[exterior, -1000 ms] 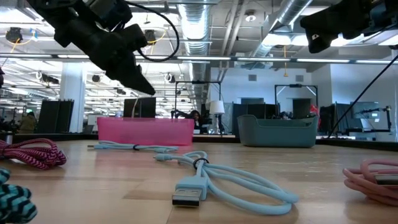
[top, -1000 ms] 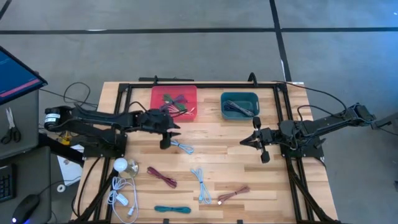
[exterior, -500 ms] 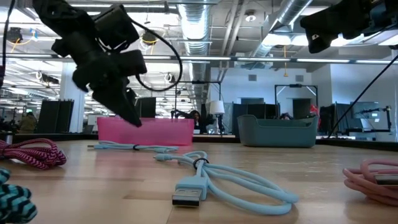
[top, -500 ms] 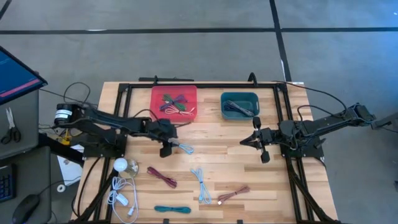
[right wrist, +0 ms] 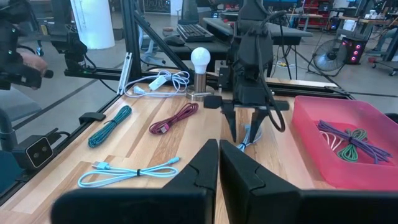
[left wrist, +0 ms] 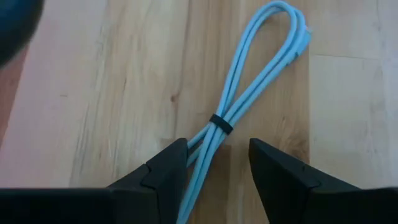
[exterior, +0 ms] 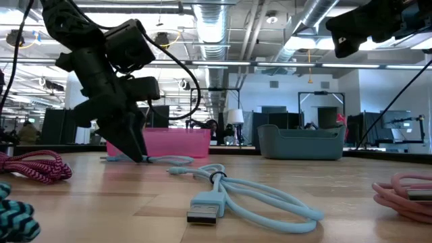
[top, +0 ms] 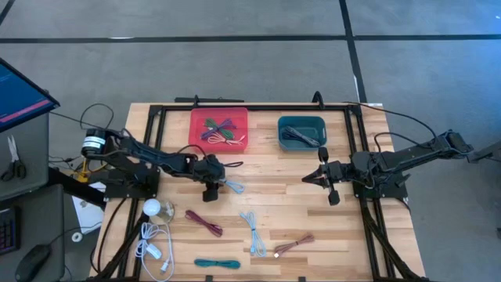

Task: Pick & Place USB Port
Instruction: Put the top white charger cable into the red bin

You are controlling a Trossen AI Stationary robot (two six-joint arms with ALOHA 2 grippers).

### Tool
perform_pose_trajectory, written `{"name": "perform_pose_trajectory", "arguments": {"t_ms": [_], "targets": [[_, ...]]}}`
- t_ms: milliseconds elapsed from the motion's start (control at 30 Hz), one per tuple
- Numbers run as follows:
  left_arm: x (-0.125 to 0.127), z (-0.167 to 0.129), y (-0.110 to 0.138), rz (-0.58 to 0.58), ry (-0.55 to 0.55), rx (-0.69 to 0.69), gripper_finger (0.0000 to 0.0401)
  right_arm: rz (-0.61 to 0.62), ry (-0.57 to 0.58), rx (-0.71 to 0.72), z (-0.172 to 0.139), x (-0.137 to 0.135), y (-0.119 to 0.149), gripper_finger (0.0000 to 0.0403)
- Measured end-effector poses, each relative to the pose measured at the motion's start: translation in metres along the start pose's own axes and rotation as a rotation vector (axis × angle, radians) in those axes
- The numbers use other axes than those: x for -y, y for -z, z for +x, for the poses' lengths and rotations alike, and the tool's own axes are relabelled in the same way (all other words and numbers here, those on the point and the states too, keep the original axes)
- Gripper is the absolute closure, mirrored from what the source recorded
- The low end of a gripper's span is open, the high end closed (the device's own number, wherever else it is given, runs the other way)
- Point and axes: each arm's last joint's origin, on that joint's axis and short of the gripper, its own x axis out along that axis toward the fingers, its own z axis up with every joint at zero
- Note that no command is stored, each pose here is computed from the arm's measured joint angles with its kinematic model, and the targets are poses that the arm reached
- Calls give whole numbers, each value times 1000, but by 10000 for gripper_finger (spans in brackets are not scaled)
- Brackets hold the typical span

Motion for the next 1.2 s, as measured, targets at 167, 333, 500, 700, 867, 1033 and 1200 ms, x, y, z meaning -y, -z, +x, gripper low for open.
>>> {"name": "perform_pose_trajectory", "arguments": {"t_ms": [167, 333, 500, 700, 867, 1033, 1200], "targets": [[0, 1, 1, 0, -10, -4, 251, 0, 0, 0, 0, 0, 0, 395], [-1, 1, 1, -1, -21, -7, 312, 0, 0, 0, 0, 0, 0, 395], [-1, 1, 2, -2, -24, -11, 382, 0, 0, 0, 0, 0, 0, 395], [-1, 1, 0, -6, -18, 15, 381, 0, 0, 0, 0, 0, 0, 395], [1, -9, -6, 21, 2, 84, 389, 0, 0, 0, 0, 0, 0, 395], [-1, -30, -17, 67, -54, 194, 389, -1, 0, -1, 0, 0, 0, 395], [-6, -60, -26, 146, -184, 318, 389, -2, 0, 0, 0, 0, 0, 395]]}}
